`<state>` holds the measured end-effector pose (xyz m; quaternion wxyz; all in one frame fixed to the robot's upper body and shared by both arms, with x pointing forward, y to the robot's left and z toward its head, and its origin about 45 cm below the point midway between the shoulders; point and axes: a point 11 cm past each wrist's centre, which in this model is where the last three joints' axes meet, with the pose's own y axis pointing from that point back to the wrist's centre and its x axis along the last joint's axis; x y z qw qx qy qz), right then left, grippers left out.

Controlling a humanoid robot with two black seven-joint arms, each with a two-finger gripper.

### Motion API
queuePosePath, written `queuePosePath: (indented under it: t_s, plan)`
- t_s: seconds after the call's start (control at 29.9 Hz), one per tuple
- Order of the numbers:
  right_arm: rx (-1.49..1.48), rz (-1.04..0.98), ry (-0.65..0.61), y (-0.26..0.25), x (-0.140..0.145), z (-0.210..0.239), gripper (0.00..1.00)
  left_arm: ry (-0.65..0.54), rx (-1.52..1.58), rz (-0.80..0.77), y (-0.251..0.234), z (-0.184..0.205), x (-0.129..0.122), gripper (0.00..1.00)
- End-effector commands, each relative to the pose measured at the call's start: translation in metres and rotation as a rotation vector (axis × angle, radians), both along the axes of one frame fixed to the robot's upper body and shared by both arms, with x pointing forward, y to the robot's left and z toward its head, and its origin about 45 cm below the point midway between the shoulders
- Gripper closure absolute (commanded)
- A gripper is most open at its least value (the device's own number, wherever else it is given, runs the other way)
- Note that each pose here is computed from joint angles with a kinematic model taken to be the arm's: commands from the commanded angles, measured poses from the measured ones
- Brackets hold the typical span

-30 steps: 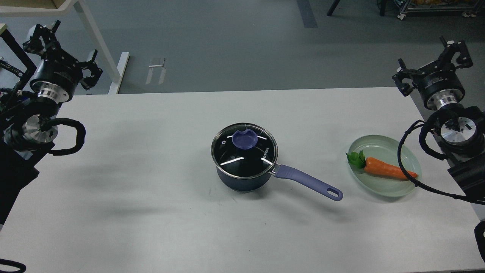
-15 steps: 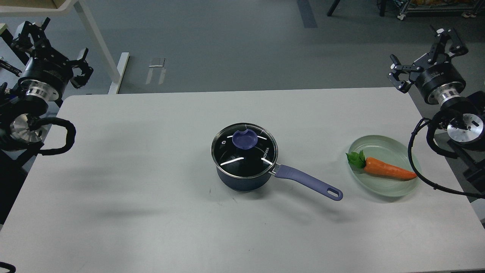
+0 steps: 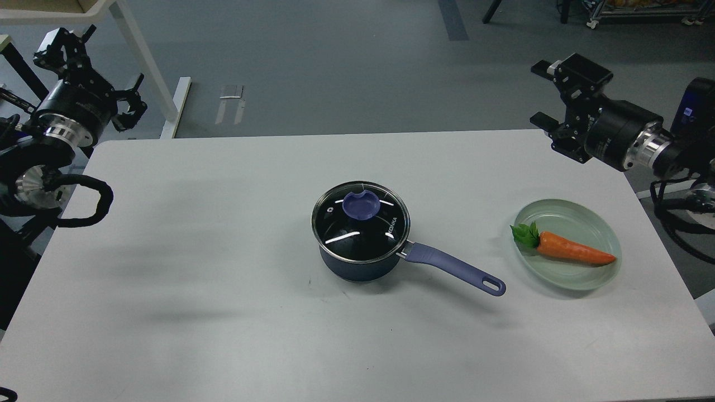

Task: Open pot lid
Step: 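Move the right gripper from rest toward the purple pan handle, then lower the right gripper onto the purple pan handle and grasp it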

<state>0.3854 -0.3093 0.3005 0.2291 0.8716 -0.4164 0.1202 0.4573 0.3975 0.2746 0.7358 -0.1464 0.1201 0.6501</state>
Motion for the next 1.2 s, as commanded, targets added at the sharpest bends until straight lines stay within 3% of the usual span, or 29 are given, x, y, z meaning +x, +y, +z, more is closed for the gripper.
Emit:
queuePosePath:
  t_s: [0.0, 0.23, 0.7, 0.77, 0.9, 1.17]
  plan:
    - [-0.215, 0.159, -0.058, 0.012, -0.015, -0.001, 0.0, -0.005, 0.014, -0.046, -0.016, 0.001, -0.001, 0.01]
    - [-0.552, 0.461, -0.196, 0.037, -0.031, -0.007, 0.01, -0.01, 0.06, -0.083, -0.033, 0.003, -0.001, 0.01]
    - [-0.85, 0.954, -0.244, 0.09, -0.058, -0.059, 0.06, -0.027, 0.095, -0.102, -0.034, 0.011, -0.002, 0.01]
    - [-0.888, 1.004, -0.229, 0.088, -0.063, -0.072, 0.08, -0.032, 0.096, -0.106, -0.034, 0.014, -0.003, 0.01]
    - [-0.927, 1.043, -0.228, 0.091, -0.062, -0.082, 0.21, -0.036, 0.1, -0.104, -0.032, 0.017, -0.004, 0.01]
    - [-0.961, 1.075, -0.216, 0.096, -0.058, -0.094, 0.31, -0.039, 0.109, -0.095, -0.026, 0.02, -0.004, 0.01]
